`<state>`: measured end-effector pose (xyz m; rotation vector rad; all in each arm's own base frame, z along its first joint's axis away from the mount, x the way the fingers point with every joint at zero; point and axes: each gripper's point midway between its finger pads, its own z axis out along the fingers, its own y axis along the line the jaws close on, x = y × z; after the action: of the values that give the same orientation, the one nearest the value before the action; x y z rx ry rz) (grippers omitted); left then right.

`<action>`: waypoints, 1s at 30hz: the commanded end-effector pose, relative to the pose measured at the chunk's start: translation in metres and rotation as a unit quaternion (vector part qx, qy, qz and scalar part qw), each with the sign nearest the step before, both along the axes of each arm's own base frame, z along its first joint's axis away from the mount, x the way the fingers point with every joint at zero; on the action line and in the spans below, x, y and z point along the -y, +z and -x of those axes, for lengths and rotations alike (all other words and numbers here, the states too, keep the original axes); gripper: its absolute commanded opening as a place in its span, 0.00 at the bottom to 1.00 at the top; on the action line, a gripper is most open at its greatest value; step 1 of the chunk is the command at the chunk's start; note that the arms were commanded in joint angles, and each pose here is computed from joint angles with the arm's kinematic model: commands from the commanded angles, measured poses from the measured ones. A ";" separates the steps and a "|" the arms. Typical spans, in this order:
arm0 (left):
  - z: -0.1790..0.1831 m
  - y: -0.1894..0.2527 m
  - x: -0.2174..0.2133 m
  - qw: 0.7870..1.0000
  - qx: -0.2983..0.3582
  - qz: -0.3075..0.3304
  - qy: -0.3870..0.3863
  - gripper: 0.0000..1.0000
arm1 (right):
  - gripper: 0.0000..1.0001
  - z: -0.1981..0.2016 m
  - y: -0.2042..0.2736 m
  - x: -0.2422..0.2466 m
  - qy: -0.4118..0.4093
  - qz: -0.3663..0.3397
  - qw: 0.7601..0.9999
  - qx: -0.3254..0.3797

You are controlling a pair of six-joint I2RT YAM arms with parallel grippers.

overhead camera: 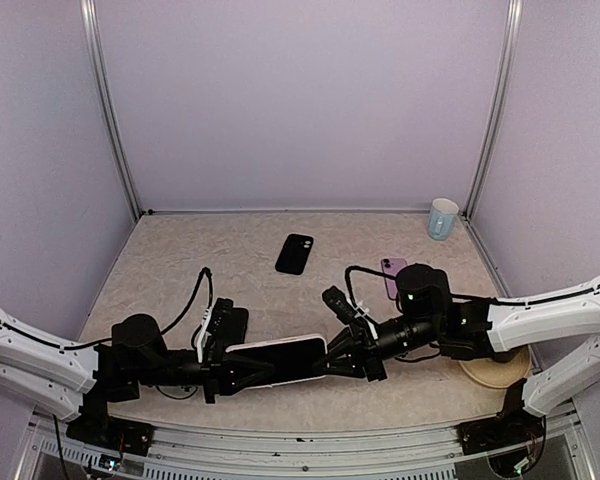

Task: Put the phone into the phone case
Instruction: Press the phone case onto the phone.

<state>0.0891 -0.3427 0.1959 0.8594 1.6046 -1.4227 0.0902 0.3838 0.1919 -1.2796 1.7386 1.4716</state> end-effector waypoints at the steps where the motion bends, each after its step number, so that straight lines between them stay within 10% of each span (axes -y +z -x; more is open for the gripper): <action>1: -0.003 0.027 0.000 0.999 0.019 0.048 0.007 0.06 | 0.00 -0.010 0.007 -0.007 -0.019 0.003 1.000 0.012; 7: -0.003 0.025 0.001 0.999 0.018 0.044 0.008 0.02 | 0.00 -0.019 0.011 -0.002 -0.044 0.011 0.998 0.044; 15: -0.003 0.024 0.001 0.999 0.017 0.041 0.006 0.00 | 0.96 -0.028 0.022 0.023 -0.074 0.030 0.986 0.146; 30: -0.005 0.016 0.011 1.000 -0.012 0.020 -0.007 0.00 | 1.00 -0.030 0.017 0.034 -0.100 0.096 0.916 0.376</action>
<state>0.0914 -0.3449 0.1838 0.8566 1.6567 -1.4227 0.1229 0.3480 0.2200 -1.3475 1.5228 0.7982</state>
